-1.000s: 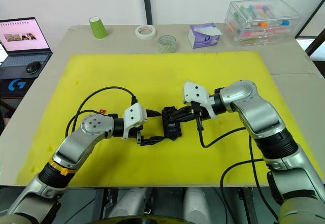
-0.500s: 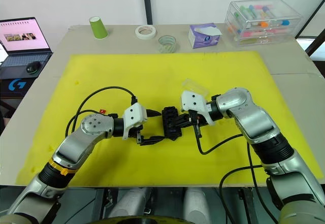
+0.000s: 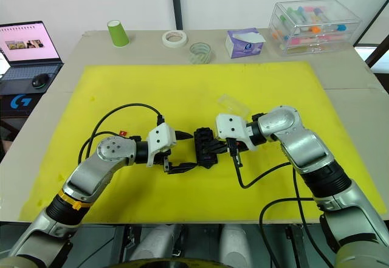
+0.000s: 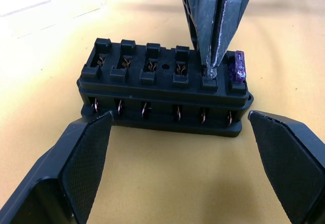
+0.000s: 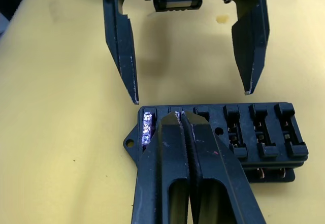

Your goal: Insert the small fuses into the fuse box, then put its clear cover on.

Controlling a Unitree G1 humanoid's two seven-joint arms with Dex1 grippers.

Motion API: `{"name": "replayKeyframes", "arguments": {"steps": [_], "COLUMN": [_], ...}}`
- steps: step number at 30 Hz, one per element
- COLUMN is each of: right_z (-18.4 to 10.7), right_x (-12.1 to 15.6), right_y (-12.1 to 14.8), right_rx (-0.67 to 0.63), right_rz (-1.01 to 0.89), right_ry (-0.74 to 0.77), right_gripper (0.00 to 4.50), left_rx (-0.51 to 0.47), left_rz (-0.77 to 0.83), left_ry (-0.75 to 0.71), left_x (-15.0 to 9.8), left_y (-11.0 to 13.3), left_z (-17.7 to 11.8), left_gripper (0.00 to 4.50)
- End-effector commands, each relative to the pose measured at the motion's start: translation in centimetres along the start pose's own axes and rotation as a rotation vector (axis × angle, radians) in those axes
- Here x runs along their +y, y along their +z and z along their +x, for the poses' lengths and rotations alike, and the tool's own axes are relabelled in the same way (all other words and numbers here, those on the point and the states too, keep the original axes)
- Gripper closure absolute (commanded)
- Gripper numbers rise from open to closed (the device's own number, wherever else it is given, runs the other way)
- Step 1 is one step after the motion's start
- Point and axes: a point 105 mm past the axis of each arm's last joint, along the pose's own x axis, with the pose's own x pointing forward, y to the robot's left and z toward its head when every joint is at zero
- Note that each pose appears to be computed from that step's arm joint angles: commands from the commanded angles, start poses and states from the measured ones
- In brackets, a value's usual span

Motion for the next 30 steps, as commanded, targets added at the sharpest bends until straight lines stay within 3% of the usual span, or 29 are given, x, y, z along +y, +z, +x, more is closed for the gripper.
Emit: {"name": "replayKeyframes", "arguments": {"steps": [1,4,9,13,18,23,30], "right_z": [-1.1,-2.8,-4.4,-7.1,-11.3,-15.0,-18.1], "right_x": [-0.7,-1.4,-1.8,-2.4,-2.8,-2.4,-1.5], "right_y": [1.9,4.4,4.0,2.6,0.5,-2.6,-6.0], "right_rx": [-0.055,-0.106,-0.053,0.014,0.109,0.235,0.338], "right_rz": [0.019,0.000,-0.009,0.005,0.047,0.106,0.196], "right_ry": [-0.034,-0.067,-0.120,-0.211,-0.308,-0.384,-0.445], "right_gripper": [4.44,4.44,4.44,3.55,1.75,0.03,0.03], "left_rx": [-0.046,-0.102,-0.053,0.066,0.207,0.353,0.418], "left_rz": [0.034,0.004,-0.063,-0.131,-0.216,-0.317,-0.359], "left_ry": [0.008,0.008,0.030,0.131,0.335,0.491,0.602], "left_x": [0.3,0.4,0.2,0.5,1.3,0.5,0.3], "left_y": [1.8,4.0,4.7,3.6,1.3,-1.7,-3.3], "left_z": [-1.0,-2.9,-7.1,-12.8,-20.4,-27.5,-32.2], "left_gripper": [0.00,0.00,0.00,0.00,0.00,0.00,0.00]}}
